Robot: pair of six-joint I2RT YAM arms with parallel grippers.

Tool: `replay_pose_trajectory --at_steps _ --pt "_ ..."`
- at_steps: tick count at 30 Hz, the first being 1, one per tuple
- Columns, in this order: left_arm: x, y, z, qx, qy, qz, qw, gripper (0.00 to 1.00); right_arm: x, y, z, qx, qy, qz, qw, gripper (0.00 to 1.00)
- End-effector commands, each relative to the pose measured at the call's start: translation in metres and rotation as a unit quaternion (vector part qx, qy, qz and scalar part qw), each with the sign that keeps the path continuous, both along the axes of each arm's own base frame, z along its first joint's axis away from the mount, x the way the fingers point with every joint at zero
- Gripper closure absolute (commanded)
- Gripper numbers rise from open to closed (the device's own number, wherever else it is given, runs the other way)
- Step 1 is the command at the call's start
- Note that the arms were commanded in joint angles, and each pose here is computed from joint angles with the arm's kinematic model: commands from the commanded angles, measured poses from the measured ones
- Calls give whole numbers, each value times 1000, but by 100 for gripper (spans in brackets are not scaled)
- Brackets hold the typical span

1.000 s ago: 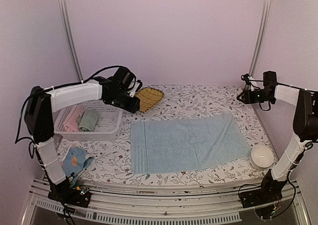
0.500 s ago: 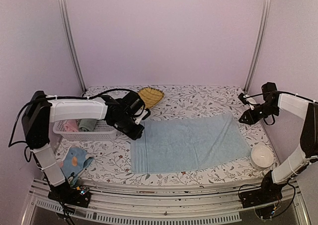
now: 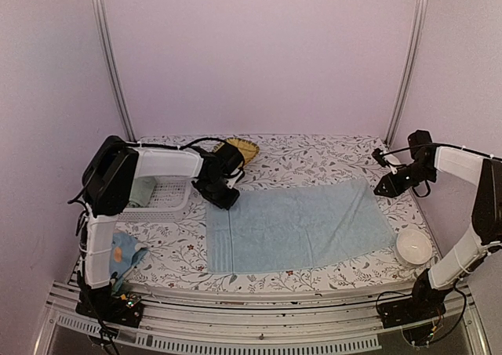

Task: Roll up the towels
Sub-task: Adjust the towel at the center of the board.

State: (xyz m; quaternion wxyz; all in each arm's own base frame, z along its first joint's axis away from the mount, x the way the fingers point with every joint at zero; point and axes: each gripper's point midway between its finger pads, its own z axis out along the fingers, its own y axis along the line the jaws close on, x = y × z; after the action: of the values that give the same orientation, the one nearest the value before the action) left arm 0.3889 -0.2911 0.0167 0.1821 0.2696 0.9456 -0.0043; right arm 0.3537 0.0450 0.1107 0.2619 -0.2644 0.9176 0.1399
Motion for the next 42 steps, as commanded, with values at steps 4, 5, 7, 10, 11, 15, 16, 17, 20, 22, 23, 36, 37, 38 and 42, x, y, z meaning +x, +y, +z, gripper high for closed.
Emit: replay_pose_trajectory --at_steps 4,5,7,10,11,15,16,17,20,22,23,36,37,38,42 --pt "16 40 -19 95 -8 52 994 100 -13 -1 -25 -31 37 20 999 73" --pt "16 49 -23 105 -4 65 992 100 -12 -1 -27 -32 40 21 998 73" --pt "14 60 -29 114 4 84 990 100 -11 -2 -31 -37 47 21 998 73" --pt "9 67 -34 121 15 96 988 100 -11 -5 -41 -49 59 16 997 73" --pt "7 69 -35 125 19 99 987 100 -11 -6 -44 -52 64 15 997 73" --pt "2 64 -31 108 27 95 989 100 -14 -3 -54 -50 81 17 995 73" --pt "3 61 -27 101 25 93 990 100 -15 -2 -57 -51 84 18 995 73" --pt "4 58 -22 93 22 91 991 100 -15 -1 -59 -50 85 19 995 73" --pt "12 45 -1 67 3 85 994 100 -15 4 -64 -44 94 21 994 73" --pt "16 30 22 45 -19 75 996 96 -16 10 -63 -43 98 24 994 73" --pt "16 23 35 35 -32 69 997 92 -18 12 -61 -44 98 26 994 73" --pt "-131 -17 44 -19 47 -66 997 100 -66 1 -75 -110 133 96 980 74" --pt "-141 -14 39 -16 56 -68 996 100 -68 1 -79 -112 138 100 979 75" --pt "-151 -11 33 -11 67 -68 995 100 -69 1 -82 -113 140 104 978 75" --pt "-181 1 15 6 95 -64 993 100 -74 -5 -94 -131 154 115 973 76"
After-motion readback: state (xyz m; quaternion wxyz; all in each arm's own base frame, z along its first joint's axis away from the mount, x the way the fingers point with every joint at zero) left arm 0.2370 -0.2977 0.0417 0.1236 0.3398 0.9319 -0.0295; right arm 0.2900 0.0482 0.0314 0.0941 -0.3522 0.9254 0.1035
